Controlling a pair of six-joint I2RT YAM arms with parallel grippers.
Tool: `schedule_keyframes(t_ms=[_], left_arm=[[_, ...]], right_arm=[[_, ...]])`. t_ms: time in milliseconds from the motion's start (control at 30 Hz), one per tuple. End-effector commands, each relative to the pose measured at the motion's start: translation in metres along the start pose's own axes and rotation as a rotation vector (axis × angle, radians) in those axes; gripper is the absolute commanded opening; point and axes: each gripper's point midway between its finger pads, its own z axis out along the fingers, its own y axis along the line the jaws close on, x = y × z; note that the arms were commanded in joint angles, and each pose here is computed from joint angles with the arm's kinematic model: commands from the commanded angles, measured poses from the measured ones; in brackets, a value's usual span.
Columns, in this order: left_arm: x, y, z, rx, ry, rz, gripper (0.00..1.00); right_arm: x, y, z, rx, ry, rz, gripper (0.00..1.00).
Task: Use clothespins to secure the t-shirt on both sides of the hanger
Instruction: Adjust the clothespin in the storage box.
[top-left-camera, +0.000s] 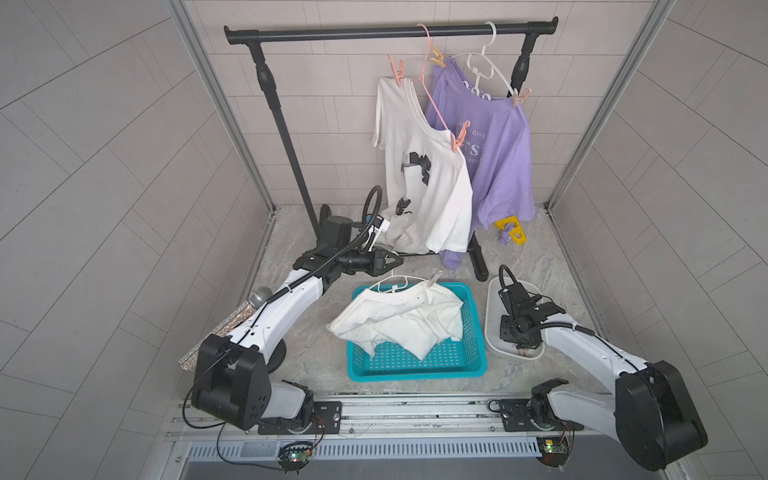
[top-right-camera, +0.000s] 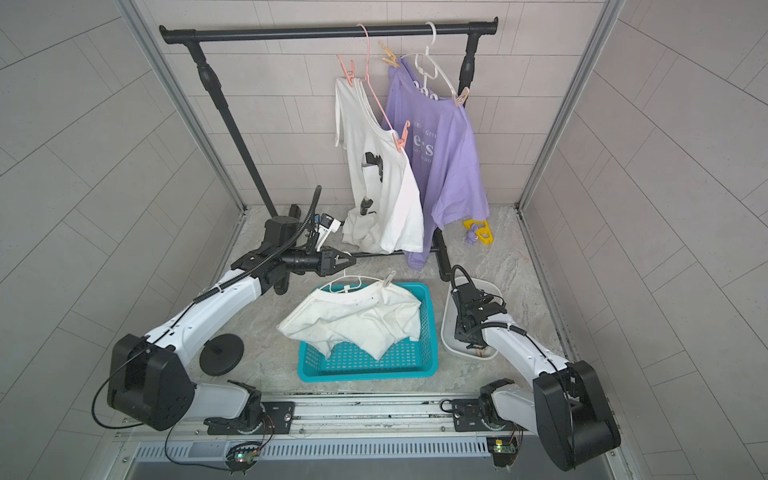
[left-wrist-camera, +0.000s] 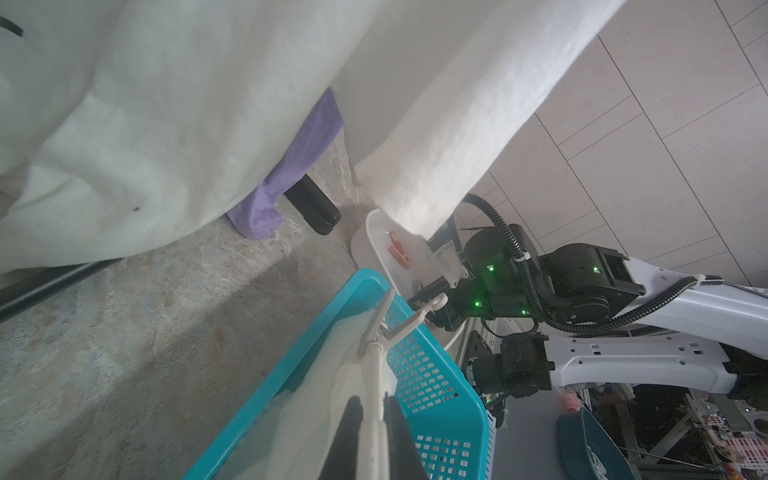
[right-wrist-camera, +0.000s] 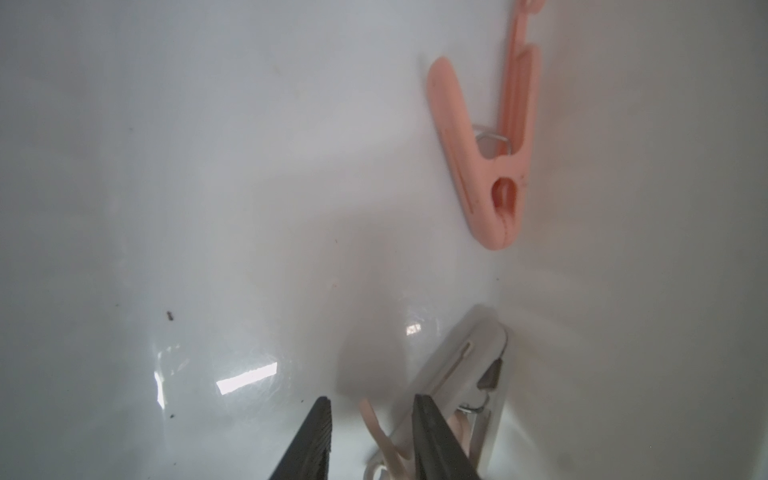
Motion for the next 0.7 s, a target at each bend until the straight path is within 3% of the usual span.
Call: schedule_keyframes(t_ms=[0, 667], left_arm=[[-0.004, -0.012, -0.002, 0.029, -0.018, 0.057, 0.0], [0.0, -0.019, 0.0, 0.045, -0.005, 0.068, 0.0]], right_arm=[[0.003, -0.004, 0.004, 0.02, 0.007, 0.008, 0.34], [0.0, -0.015, -0.002, 0.045, -0.061, 0.06, 0.18]])
